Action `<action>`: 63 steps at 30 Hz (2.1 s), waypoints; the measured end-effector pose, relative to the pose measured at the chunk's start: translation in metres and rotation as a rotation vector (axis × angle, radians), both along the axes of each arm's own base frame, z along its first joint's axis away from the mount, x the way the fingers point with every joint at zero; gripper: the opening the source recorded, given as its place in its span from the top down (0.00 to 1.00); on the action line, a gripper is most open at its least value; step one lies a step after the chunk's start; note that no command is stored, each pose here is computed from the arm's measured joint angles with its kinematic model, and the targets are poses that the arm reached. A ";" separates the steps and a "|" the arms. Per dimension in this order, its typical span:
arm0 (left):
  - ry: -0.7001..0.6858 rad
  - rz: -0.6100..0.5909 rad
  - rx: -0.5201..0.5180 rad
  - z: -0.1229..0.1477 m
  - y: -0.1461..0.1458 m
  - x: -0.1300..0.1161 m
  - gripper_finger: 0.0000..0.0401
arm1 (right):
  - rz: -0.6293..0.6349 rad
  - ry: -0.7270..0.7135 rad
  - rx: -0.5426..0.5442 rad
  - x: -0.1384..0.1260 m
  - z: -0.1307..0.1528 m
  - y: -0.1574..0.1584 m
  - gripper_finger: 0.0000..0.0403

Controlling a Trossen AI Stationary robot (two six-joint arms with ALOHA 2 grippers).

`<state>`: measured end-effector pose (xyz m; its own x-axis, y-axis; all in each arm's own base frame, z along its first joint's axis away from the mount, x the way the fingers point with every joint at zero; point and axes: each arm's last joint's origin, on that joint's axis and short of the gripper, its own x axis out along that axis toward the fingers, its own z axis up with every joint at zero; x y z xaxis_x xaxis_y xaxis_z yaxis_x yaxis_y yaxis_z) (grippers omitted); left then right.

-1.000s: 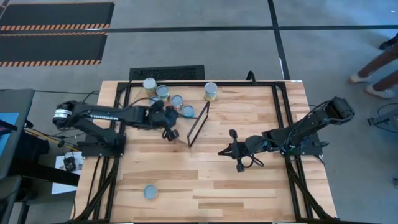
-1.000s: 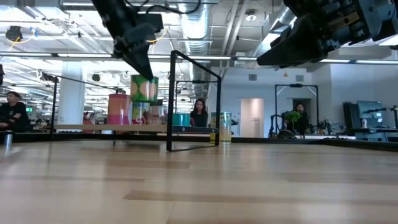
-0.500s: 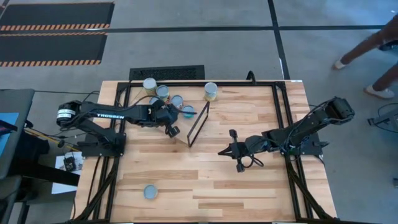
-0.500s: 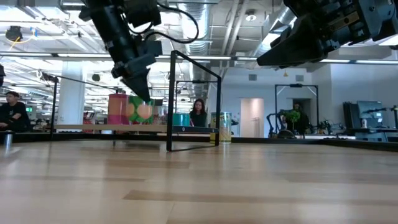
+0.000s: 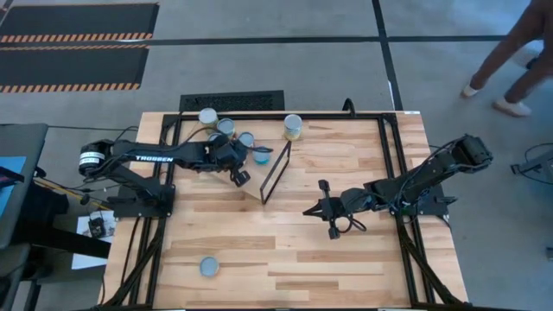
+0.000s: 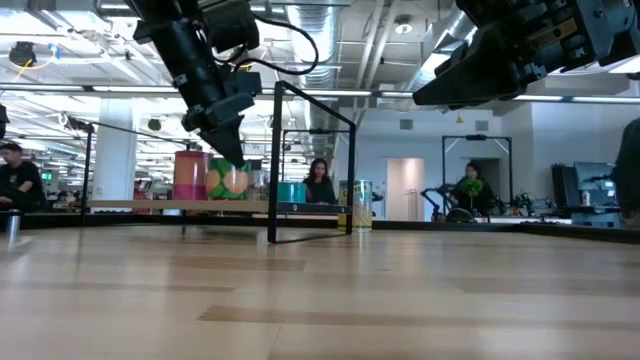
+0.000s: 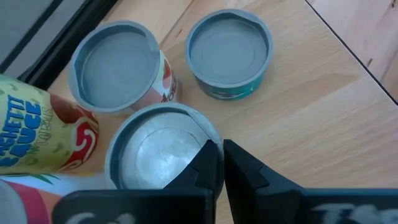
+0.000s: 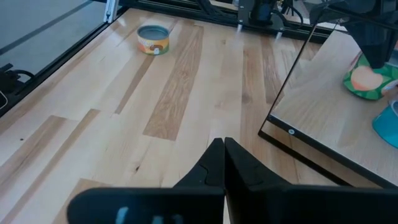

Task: Pick and place cans onto a shelf
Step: Put the canned peaches on the shelf, then put the canned mushroom on the shelf

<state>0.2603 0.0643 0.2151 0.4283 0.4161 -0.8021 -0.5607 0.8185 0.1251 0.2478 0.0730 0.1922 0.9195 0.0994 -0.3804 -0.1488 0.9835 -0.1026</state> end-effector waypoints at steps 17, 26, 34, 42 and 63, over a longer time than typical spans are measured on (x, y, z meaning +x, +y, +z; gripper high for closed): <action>-0.023 0.001 0.008 0.001 0.003 0.001 0.96 | 0.000 0.003 -0.001 0.000 0.000 0.000 0.97; -0.018 0.000 0.006 0.001 0.003 0.001 0.88 | 0.001 0.003 -0.001 0.000 0.000 0.000 0.97; 0.022 0.004 0.009 -0.006 0.004 0.004 0.88 | 0.002 0.005 -0.001 0.000 -0.001 0.000 0.97; 0.010 -0.002 0.010 -0.003 0.003 0.002 0.88 | 0.003 0.006 -0.001 0.000 -0.001 0.000 0.97; 0.046 -0.004 0.039 0.005 0.001 0.001 0.82 | 0.003 0.006 -0.001 0.000 -0.001 0.000 0.97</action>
